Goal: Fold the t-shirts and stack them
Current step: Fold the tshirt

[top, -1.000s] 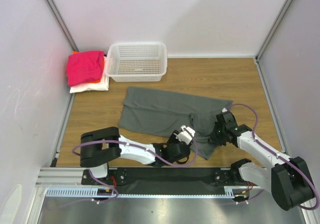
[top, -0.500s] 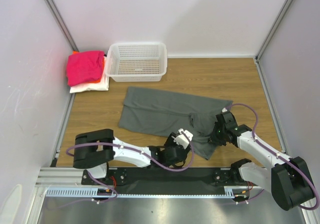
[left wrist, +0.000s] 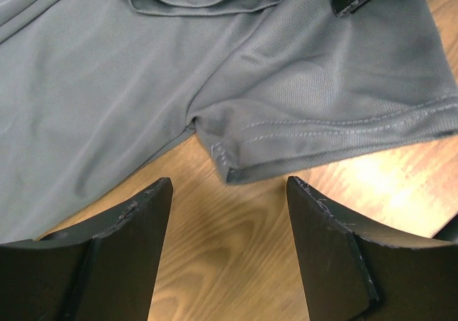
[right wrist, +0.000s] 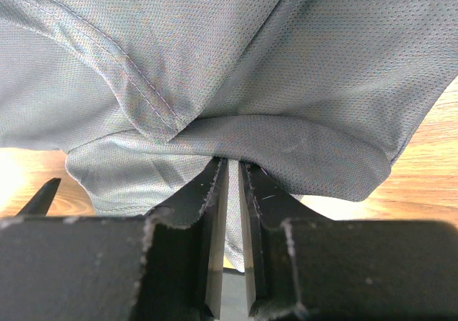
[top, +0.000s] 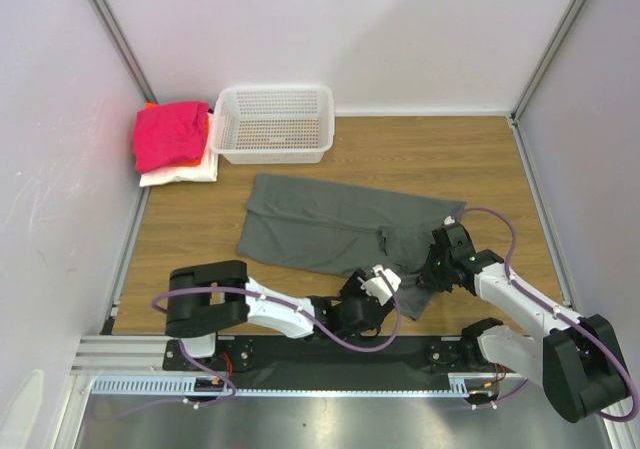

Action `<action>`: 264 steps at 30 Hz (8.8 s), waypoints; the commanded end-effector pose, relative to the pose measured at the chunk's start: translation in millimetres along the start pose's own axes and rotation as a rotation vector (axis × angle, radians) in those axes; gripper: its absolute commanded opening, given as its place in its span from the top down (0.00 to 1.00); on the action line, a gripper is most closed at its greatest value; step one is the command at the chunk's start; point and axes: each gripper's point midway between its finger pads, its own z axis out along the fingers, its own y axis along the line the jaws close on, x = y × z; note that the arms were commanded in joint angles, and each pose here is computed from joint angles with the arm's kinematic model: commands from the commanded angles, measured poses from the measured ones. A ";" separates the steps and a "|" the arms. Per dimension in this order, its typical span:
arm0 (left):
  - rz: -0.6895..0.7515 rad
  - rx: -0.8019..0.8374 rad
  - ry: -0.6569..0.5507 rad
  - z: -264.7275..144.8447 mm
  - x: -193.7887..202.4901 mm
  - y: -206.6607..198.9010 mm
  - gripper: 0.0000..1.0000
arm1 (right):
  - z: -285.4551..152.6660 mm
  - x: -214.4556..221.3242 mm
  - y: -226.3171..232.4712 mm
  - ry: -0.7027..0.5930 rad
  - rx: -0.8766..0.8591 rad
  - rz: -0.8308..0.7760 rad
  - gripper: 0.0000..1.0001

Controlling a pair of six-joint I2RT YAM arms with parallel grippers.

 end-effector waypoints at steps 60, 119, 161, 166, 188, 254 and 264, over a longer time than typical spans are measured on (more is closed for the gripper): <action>-0.547 -0.066 -0.030 -47.0 -99.6 176.1 0.26 | -16.1 -123.0 8.5 -0.216 0.036 0.071 0.57; -1.087 -0.695 0.294 -91.4 102.6 317.5 0.35 | -23.8 -139.7 25.4 -0.083 0.011 0.096 0.43; -1.080 -0.643 0.258 -95.1 113.8 306.5 1.00 | -4.2 3.6 -24.1 0.093 0.036 0.288 0.73; -1.072 -0.657 0.271 -98.4 113.6 308.1 1.00 | -12.7 -0.7 -20.2 0.088 0.034 0.296 1.00; -0.937 -0.777 0.298 -114.5 76.8 345.5 1.00 | -51.4 -106.0 34.5 -0.076 -0.063 0.240 1.00; -0.832 -0.961 0.316 -17.1 12.2 461.1 0.77 | 54.1 -278.5 74.1 -0.107 -0.160 0.137 1.00; -0.821 -1.000 0.240 -29.1 -11.7 476.3 0.47 | 42.4 -306.7 92.8 -0.134 -0.204 0.077 0.51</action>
